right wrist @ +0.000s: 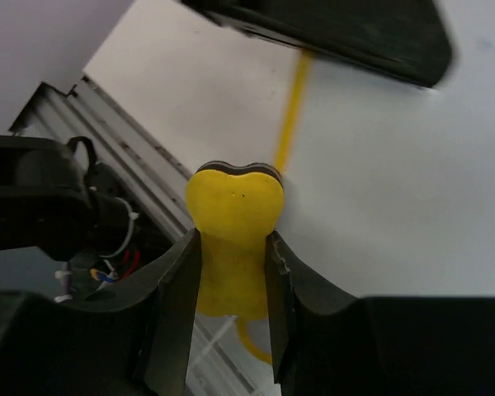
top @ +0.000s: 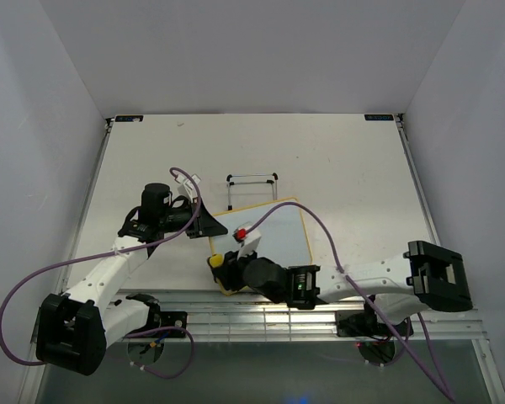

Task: Erase the whiteboard

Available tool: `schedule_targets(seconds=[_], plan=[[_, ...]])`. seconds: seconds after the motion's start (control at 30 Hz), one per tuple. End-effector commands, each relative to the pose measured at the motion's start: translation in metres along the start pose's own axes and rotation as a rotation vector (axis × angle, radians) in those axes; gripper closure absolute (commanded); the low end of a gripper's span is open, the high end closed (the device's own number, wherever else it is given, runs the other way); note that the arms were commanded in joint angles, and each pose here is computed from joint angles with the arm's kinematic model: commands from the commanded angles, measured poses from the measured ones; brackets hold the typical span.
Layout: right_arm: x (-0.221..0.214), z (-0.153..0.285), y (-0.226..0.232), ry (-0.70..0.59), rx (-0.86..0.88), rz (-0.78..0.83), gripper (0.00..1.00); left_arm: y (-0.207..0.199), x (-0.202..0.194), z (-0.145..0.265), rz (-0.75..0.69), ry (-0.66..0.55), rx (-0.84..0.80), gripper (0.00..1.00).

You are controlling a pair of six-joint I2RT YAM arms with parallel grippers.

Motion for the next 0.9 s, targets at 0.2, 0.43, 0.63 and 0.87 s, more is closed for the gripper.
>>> schedule_targets(seconds=[0.2,0.43,0.63,0.87], plan=[[-0.009,-0.01,0.011,0.012,0.004,0.051,0.88,0.005,-0.01,0.0,-0.006,0.027,0.066,1.0],[-0.01,0.034,-0.049,-0.04,-0.063,-0.049,0.89,0.005,-0.01,0.0,-0.01,0.024,0.071,1.0],[0.009,0.062,-0.055,-0.079,-0.003,-0.018,0.89,0.006,-0.01,0.0,-0.006,0.022,0.082,1.0],[0.002,0.081,-0.104,-0.102,-0.157,-0.012,0.89,0.006,-0.011,0.0,-0.005,0.024,0.081,1.0]])
Point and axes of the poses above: each gripper's point midway between its finger pads, its own z axis back along the fingers, its own y axis along the line the jaws close on, x = y × z, the point moved 5 cm from there along z, back along the fingers, and after that the axes turned 2 degrees about z, right-handed, at the moved point
